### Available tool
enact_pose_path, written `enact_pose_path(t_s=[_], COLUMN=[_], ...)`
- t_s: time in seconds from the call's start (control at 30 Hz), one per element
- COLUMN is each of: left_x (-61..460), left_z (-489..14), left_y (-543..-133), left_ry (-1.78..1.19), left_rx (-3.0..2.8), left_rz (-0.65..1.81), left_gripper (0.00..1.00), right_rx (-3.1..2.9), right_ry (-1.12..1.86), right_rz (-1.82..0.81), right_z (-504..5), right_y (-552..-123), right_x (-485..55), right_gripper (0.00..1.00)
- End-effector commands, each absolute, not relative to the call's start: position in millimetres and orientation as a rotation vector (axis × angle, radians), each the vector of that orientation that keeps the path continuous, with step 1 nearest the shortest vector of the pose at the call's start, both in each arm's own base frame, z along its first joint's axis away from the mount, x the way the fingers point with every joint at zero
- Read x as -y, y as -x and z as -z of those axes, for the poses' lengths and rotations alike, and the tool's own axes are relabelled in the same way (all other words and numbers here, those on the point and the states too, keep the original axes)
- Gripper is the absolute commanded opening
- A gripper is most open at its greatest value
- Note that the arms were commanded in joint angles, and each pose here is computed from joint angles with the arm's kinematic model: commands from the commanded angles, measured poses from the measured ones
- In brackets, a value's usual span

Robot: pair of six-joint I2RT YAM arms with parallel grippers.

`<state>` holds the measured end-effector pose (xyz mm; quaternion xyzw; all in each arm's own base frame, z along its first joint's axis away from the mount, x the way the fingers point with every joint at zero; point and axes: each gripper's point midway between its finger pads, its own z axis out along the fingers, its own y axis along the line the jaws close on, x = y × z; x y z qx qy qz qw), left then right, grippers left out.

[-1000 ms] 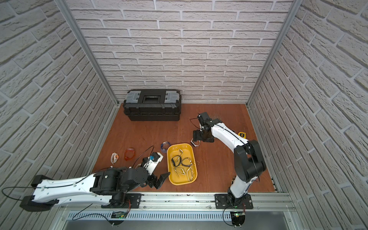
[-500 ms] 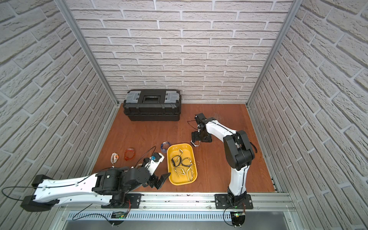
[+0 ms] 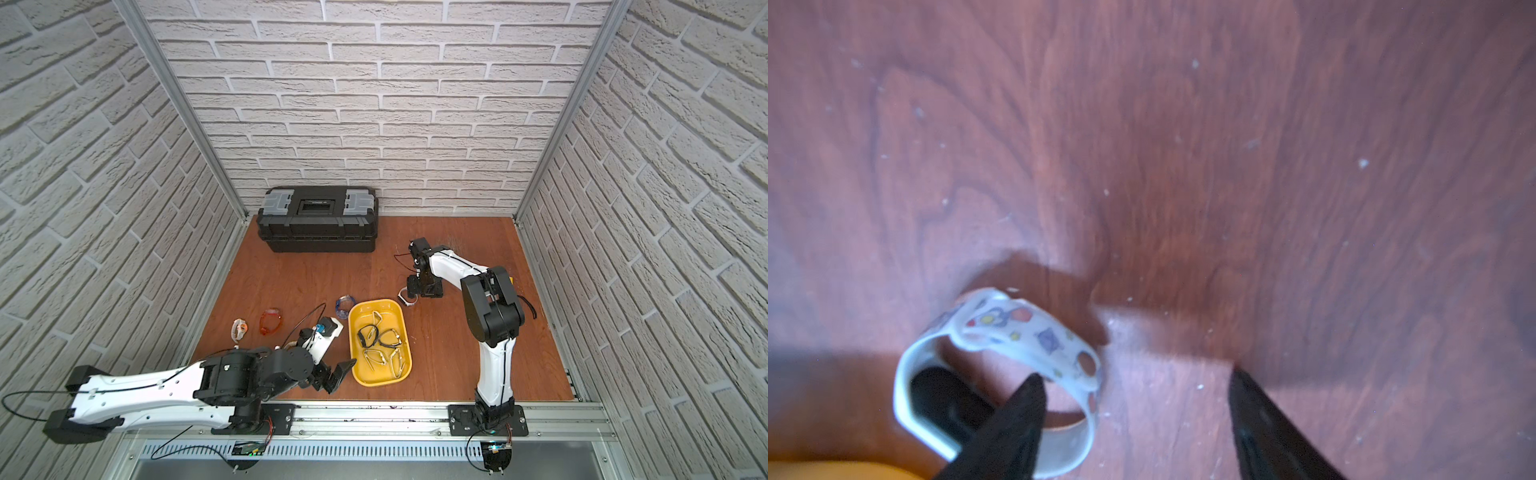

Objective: Put the watch into the storage box
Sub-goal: Pick up the watch at the center of the board, then place the watch in the storage box.

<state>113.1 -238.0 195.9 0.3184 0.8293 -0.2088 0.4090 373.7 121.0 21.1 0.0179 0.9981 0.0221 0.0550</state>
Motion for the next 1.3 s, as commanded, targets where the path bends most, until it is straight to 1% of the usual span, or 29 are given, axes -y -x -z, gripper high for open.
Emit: enact_pose_path(t_s=[0.0, 0.07, 0.13, 0.2, 0.23, 0.27, 0.33, 0.4, 0.57, 0.7, 0.87, 1.03, 1.27], left_x=[240, 240, 239, 238, 238, 238, 236, 235, 232, 227, 221, 219, 218], left_z=[-205, -205, -204, -204, -205, -204, -204, -205, -203, -211, -209, -210, -204], left_y=[-115, -115, -115, -115, -115, -115, -115, -115, -117, -117, -120, -122, -122], left_ry=[-0.762, -0.759, -0.757, -0.756, -0.752, -0.754, -0.749, -0.744, -0.735, -0.712, -0.69, -0.667, -0.666], left_rx=[-2.08, -2.081, -2.081, -2.079, -2.078, -2.077, -2.077, -2.076, -2.08, -2.064, -2.07, -2.064, -2.08], left_rz=[0.562, 0.564, 0.565, 0.567, 0.569, 0.569, 0.572, 0.575, 0.56, 0.579, 0.548, 0.553, 0.535], left_gripper=[0.98, 0.98, 0.98, 0.98, 0.98, 0.98, 0.98, 0.98, 0.98, 0.98, 0.98, 0.98, 0.98], right_rx=[-3.012, -3.01, -3.009, -3.007, -3.013, -2.98, -2.965, -2.945, -2.878, -2.868, -2.844, -2.854, -2.92], right_ry=[-0.059, -0.066, -0.059, -0.059, -0.065, -0.067, -0.077, -0.074, -0.052, 0.025, 0.171, 0.268, 0.439], right_rz=[-0.082, -0.105, -0.125, -0.126, -0.125, -0.143, -0.151, -0.157, -0.178, -0.213, -0.272, -0.314, -0.269], right_z=[-19, -19, -21, -23, -20, -32, -39, -50, -84, -104, -124, -119, -91], right_y=[-383, -383, -381, -378, -376, -376, -372, -367, -345, -313, -271, -238, -191], right_x=[-123, -126, -129, -129, -129, -130, -129, -129, -133, -148, -184, -215, -247], right_gripper=[0.58, 0.43, 0.34, 0.19, 0.13, 0.09, 0.05, 0.02, 0.02, 0.02, 0.02, 0.02, 0.02])
